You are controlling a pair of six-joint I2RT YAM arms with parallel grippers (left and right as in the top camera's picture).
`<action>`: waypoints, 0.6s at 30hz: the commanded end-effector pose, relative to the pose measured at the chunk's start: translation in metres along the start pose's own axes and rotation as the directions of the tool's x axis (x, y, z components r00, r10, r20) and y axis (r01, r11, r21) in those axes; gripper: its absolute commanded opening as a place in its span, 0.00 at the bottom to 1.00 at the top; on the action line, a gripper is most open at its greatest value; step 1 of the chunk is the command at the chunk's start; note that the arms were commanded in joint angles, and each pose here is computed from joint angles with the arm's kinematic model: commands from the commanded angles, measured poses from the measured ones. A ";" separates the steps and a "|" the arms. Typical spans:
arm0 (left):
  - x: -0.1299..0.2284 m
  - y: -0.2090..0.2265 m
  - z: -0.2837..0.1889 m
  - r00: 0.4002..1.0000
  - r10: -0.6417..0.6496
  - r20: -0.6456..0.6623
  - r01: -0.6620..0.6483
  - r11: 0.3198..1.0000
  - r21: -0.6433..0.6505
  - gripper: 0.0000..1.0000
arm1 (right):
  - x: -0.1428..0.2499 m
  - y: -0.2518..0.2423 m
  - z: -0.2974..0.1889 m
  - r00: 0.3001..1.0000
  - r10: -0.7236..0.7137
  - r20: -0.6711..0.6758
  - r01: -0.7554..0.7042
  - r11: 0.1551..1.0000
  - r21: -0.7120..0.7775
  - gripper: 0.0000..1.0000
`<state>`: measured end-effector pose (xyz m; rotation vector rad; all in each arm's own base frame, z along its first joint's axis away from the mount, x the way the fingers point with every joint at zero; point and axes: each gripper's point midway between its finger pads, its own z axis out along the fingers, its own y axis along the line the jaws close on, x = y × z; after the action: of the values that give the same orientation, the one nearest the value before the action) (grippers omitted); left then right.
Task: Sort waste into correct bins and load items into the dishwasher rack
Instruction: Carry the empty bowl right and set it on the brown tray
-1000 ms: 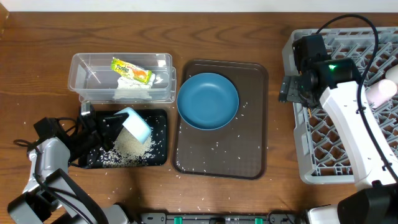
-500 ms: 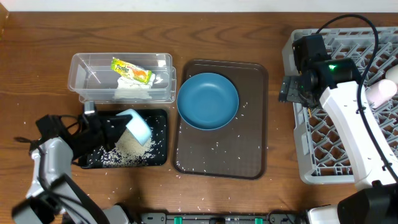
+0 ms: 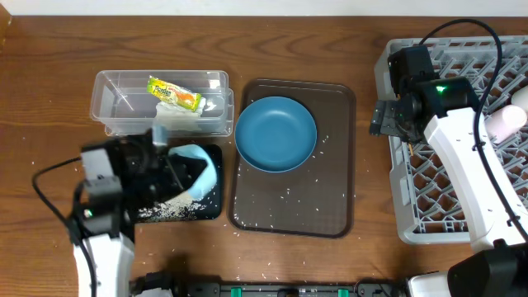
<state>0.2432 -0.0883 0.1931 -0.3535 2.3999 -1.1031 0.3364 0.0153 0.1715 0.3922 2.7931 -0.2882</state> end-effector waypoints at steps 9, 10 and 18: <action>0.058 -0.015 0.038 0.965 0.229 -0.126 -0.254 0.936 -0.244 0.06 | -0.005 -0.003 -0.004 1.000 0.001 0.021 -0.001 1.000 0.006 0.99; 0.063 -0.016 0.042 0.958 0.251 -0.138 -0.280 0.925 -0.258 0.06 | -0.005 -0.003 -0.004 1.000 0.001 0.021 -0.001 1.000 0.006 0.99; 0.112 -0.038 0.090 0.875 0.424 -0.232 -0.476 0.840 -0.259 0.06 | -0.005 -0.003 -0.004 1.000 0.001 0.021 -0.001 1.000 0.007 0.99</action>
<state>0.1887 -0.2044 0.1412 0.2256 2.6408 -0.6553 0.3364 0.0153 0.1715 0.3922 2.7931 -0.2882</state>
